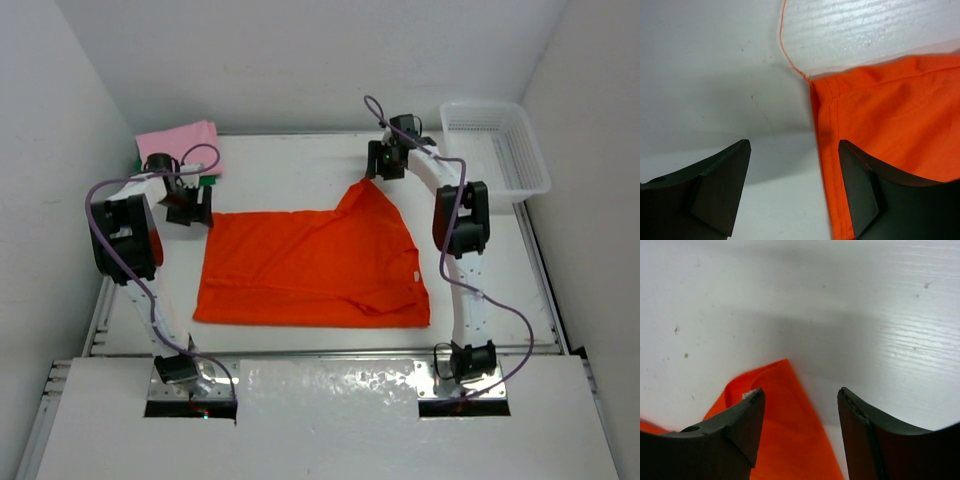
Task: Fold and stack the t-shirts
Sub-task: Grap the side of the flattened tshirt furthest away from the robot with both arms
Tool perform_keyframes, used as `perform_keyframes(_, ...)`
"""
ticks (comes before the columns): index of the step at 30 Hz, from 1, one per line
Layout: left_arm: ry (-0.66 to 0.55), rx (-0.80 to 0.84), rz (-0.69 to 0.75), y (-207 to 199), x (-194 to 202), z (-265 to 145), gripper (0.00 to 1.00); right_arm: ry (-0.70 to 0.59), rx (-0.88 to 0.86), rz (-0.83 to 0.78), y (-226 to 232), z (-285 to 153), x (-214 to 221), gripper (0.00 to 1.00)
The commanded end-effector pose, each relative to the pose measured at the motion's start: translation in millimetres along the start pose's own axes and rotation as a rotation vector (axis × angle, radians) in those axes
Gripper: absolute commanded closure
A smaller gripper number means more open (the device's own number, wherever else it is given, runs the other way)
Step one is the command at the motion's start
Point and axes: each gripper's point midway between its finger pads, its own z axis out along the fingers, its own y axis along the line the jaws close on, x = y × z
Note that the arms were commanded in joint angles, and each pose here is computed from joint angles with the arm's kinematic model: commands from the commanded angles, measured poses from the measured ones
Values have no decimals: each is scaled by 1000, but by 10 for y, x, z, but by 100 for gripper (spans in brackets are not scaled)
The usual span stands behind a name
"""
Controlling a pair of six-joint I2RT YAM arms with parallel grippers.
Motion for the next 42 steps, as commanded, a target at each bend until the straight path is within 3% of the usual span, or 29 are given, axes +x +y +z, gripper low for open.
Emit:
perform_keyframes(1,-85,25,23,-83,-205,71,31,49,16,-4,-34,324,266,42)
perform_keyframes(11,-113,30,25,-128,-334,282,31,85,-41,-58,260,503,516,42)
perform_keyframes(17,-84,120,87,-408,-269,305,31,108,-23,-38,228,528,618,64)
perform_keyframes(18,-102,116,101,-428,-292,307,32,89,-28,-38,245,514,568,72)
perform_keyframes(21,-120,126,104,-476,-278,326,45,62,-42,-33,287,463,498,88)
perform_keyframes(22,-115,136,99,-484,-267,338,57,62,-44,-32,287,436,499,91)
perform_keyframes(24,-100,139,95,-470,-240,379,72,48,-57,-32,313,373,461,98)
perform_keyframes(25,-97,141,96,-477,-236,388,95,13,-61,-30,325,251,332,100)
perform_keyframes(26,-96,143,95,-477,-228,380,100,20,-66,-17,314,221,403,100)
perform_keyframes(33,-193,104,243,-554,-258,-99,100,-146,-130,-5,486,-728,236,100)
perform_keyframes(34,-211,80,296,-537,-254,-182,100,-94,-123,18,442,-773,592,100)
perform_keyframes(36,-245,45,356,-565,-170,-396,100,-172,-143,16,525,-1238,550,100)
perform_keyframes(37,-258,15,401,-560,-99,-521,100,-113,-113,39,440,-1265,920,100)
perform_keyframes(39,-245,-4,465,-560,29,-605,100,-177,-108,40,460,-1633,974,100)
perform_keyframes(42,-167,13,494,-590,388,-595,100,-98,-81,96,353,-1794,1676,100)
